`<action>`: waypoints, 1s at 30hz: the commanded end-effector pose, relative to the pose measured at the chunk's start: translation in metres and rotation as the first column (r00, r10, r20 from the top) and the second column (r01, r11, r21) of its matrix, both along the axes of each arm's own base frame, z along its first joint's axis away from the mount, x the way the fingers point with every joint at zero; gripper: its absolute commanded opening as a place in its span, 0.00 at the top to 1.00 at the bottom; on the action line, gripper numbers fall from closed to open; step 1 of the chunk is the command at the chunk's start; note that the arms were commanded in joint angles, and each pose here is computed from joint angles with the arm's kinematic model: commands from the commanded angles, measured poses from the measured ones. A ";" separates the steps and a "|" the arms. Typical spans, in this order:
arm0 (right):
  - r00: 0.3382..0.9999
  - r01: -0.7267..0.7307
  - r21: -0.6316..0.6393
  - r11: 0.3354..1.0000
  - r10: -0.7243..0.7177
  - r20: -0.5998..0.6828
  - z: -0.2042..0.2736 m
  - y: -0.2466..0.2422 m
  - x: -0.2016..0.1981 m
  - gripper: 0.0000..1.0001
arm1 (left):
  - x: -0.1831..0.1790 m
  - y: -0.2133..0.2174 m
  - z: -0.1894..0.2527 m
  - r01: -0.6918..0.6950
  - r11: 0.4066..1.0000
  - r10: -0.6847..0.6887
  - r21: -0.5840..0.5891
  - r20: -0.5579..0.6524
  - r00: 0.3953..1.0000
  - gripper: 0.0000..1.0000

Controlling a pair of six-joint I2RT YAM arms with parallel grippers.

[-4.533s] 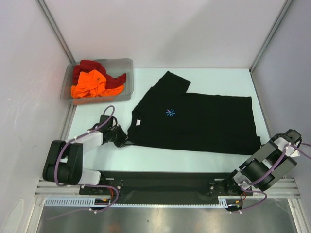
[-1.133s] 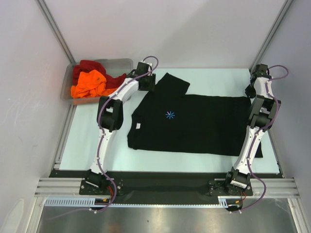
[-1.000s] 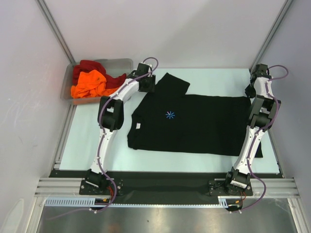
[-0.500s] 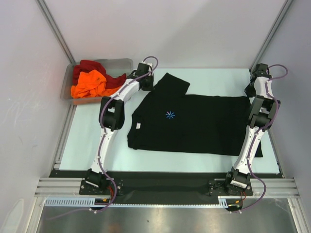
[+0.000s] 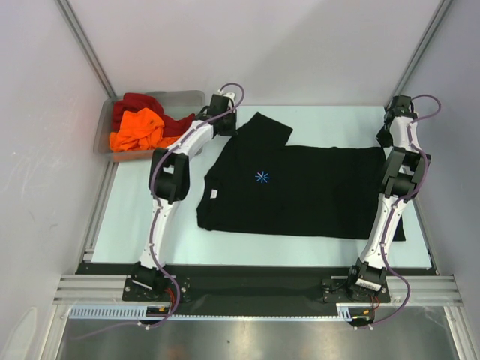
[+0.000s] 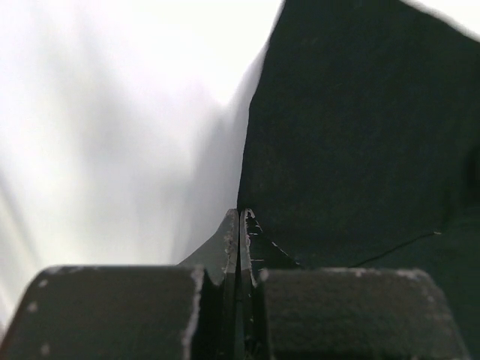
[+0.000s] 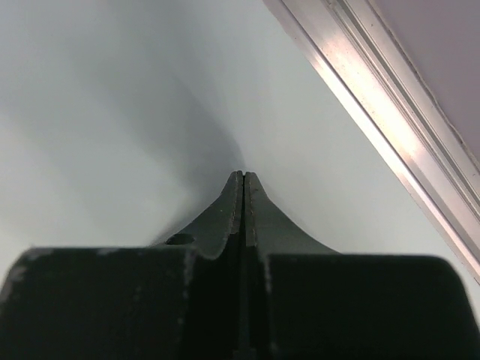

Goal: Fold and stack the t-shirts
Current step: Fold the tshirt

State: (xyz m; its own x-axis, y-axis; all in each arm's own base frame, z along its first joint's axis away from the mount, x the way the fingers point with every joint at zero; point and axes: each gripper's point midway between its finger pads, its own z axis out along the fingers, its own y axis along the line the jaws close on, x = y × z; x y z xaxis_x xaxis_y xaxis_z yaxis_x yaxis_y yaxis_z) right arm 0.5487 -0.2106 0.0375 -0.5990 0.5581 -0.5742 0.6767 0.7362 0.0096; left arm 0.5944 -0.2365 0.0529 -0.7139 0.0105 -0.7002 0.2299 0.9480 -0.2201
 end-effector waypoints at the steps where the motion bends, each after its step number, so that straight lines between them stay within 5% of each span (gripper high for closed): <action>1: 0.996 -0.002 -0.069 0.998 0.008 0.085 0.063 -0.006 0.002 1.00 | 0.013 0.003 0.085 0.010 1.000 -0.004 -0.030 0.180 0.984 1.00; 14: 0.997 0.047 -0.087 0.995 -0.042 0.060 0.082 -0.016 -0.034 1.00 | -0.013 0.022 0.069 -0.022 0.999 0.017 0.037 0.121 0.992 1.00; 30: 0.992 0.100 -0.071 0.992 -0.105 -0.071 0.084 -0.001 -0.105 1.00 | -0.071 0.042 0.101 -0.066 0.993 0.055 0.094 0.118 0.991 1.00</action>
State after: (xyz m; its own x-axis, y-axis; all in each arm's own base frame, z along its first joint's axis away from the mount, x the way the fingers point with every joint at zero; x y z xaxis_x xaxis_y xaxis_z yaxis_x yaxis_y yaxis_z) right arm 0.4547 -0.2037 0.0849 -0.6309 0.5873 -0.5070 0.7161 0.6923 -0.0890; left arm 0.5273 -0.2079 0.1118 -0.6918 0.0445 -0.7207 0.2061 0.9688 -0.1380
